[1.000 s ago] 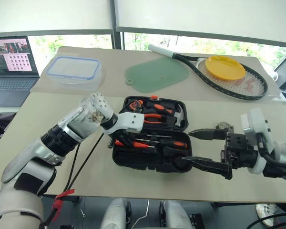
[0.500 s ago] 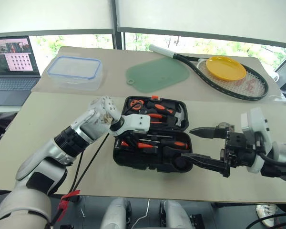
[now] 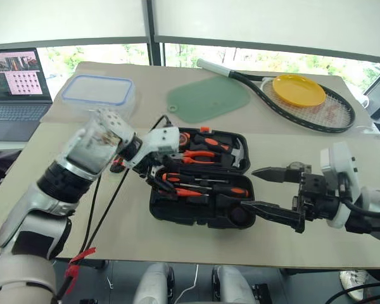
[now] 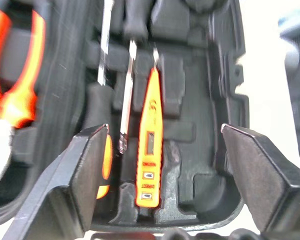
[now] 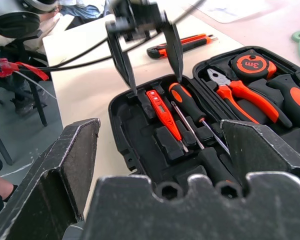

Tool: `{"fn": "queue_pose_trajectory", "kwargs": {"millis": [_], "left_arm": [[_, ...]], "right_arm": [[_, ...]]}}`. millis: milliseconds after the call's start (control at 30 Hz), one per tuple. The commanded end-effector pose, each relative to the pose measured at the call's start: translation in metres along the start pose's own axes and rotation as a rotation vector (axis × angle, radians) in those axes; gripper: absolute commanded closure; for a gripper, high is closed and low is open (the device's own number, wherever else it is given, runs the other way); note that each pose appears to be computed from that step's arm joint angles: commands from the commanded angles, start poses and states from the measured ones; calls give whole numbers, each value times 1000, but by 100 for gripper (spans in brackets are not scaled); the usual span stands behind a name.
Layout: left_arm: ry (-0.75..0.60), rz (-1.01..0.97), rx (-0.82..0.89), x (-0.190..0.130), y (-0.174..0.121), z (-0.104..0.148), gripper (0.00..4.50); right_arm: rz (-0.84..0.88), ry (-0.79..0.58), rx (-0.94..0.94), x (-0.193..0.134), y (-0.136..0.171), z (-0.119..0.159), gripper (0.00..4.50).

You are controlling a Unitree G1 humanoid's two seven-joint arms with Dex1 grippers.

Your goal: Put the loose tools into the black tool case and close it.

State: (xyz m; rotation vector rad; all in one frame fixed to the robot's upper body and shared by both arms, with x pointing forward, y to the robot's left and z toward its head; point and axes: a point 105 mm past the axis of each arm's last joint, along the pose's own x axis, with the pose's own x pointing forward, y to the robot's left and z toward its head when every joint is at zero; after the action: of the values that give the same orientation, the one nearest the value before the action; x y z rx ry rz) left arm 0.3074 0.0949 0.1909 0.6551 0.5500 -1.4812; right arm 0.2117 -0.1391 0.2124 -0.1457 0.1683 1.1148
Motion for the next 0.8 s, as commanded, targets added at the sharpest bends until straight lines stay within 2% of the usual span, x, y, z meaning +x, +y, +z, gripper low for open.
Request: {"fn": "queue_pose_trajectory", "kwargs": {"millis": [33,133,233,300,333,400,600,800], "left_arm": [[-169,22,48,-1,0,12,110],[-252,37,84,10,0,4,211],[-269,65,67,31,-1,-19,316],[-265,68,74,37,-3,-25,369],[-256,75,75,40,-3,-28,411],[-219,99,76,45,0,-38,447],[-197,121,56,53,2,-52,447],[-185,94,49,58,-8,-63,447]], "right_arm": [[-4,-32,-24,-1,0,7,0],[-3,-28,-20,-1,-1,7,0],[-4,-24,-14,-1,-1,7,0],[-7,-24,-11,-2,-2,7,0],[-8,-24,-9,-2,-2,7,0],[-11,-25,-6,-2,-3,8,0],[-2,-26,5,-1,0,7,0],[6,-22,9,1,-1,7,0]]}}
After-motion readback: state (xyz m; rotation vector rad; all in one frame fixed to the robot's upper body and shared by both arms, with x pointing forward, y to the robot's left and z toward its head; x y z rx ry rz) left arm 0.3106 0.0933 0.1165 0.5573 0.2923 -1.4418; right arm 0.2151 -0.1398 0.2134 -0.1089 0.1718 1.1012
